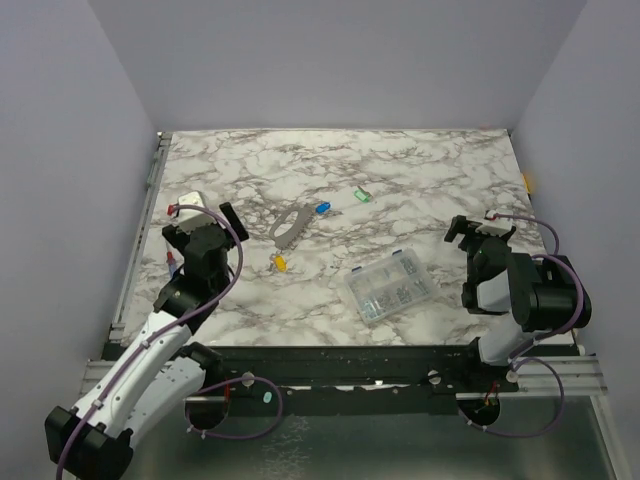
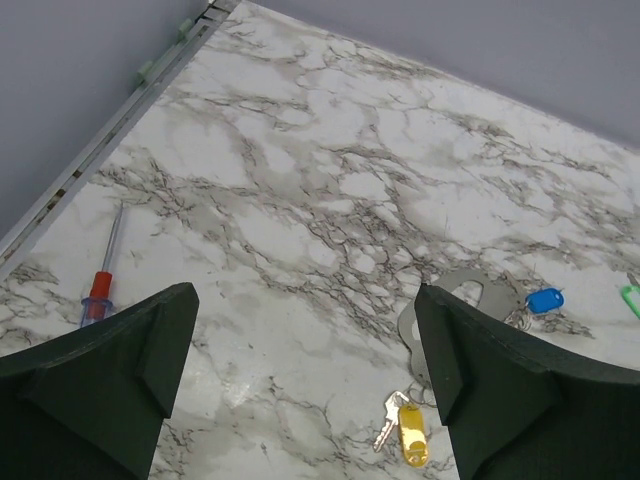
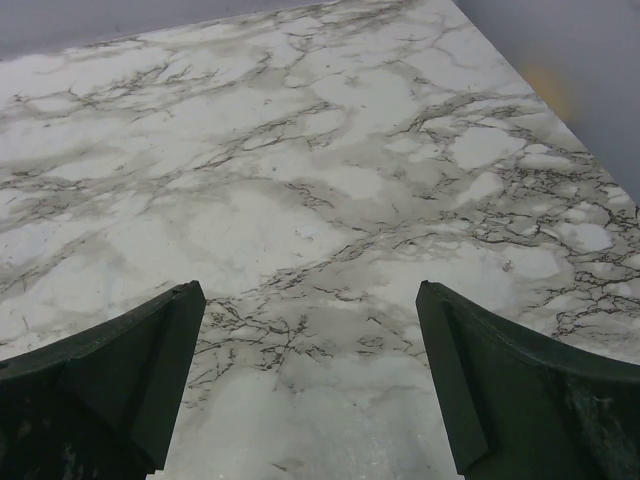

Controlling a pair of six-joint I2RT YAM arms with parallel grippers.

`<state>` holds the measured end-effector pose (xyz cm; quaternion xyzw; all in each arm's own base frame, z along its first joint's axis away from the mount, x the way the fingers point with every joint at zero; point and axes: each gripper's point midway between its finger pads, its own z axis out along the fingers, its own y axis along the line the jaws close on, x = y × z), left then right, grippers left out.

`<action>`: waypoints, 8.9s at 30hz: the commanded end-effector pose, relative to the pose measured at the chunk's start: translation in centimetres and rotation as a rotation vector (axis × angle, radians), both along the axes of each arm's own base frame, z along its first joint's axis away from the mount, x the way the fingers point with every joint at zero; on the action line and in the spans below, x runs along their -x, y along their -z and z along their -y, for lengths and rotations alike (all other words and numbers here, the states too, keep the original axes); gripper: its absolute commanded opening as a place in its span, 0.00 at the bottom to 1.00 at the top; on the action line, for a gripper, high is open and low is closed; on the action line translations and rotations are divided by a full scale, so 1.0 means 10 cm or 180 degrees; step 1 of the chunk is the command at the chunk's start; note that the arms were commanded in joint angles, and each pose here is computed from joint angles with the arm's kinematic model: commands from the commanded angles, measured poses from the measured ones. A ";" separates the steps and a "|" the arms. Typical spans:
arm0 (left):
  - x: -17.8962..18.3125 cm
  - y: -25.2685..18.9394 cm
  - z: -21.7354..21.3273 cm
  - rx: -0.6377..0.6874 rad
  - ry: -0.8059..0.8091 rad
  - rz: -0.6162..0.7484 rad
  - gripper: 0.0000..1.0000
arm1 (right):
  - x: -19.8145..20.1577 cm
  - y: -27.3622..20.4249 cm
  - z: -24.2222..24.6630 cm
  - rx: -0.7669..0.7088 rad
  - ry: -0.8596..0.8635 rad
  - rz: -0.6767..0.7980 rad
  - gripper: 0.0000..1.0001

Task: Put the keys on the keyring

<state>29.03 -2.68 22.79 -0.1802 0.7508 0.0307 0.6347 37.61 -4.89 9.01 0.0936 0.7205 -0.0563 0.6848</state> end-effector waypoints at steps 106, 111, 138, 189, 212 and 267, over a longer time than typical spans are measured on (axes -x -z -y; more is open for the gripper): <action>-0.21 0.51 0.65 0.0169 0.0873 -0.0761 0.77 | -1.11 0.43 -2.47 -0.1384 -0.1259 -0.2734 0.57; -0.44 1.02 0.85 0.0347 0.0653 -0.1480 0.78 | -0.99 0.31 -2.36 -0.1241 -0.1258 -0.2607 0.60; -0.87 1.74 1.45 0.0325 0.0123 -0.2069 0.36 | -0.74 -0.32 -2.41 -0.1399 -0.1569 -0.2178 0.66; -0.82 1.98 1.53 0.0319 0.0159 -0.2146 0.31 | -0.69 -0.25 -2.51 -0.1490 -0.1758 -0.2253 0.66; -0.78 1.85 1.70 0.0280 0.0374 -0.2169 0.27 | -0.68 -0.23 -2.52 -0.1495 -0.1779 -0.2269 0.66; -0.64 1.97 1.79 -0.0600 0.0918 -0.2200 0.06 | -0.67 -0.14 -2.58 -0.1533 -0.1858 -0.2371 0.66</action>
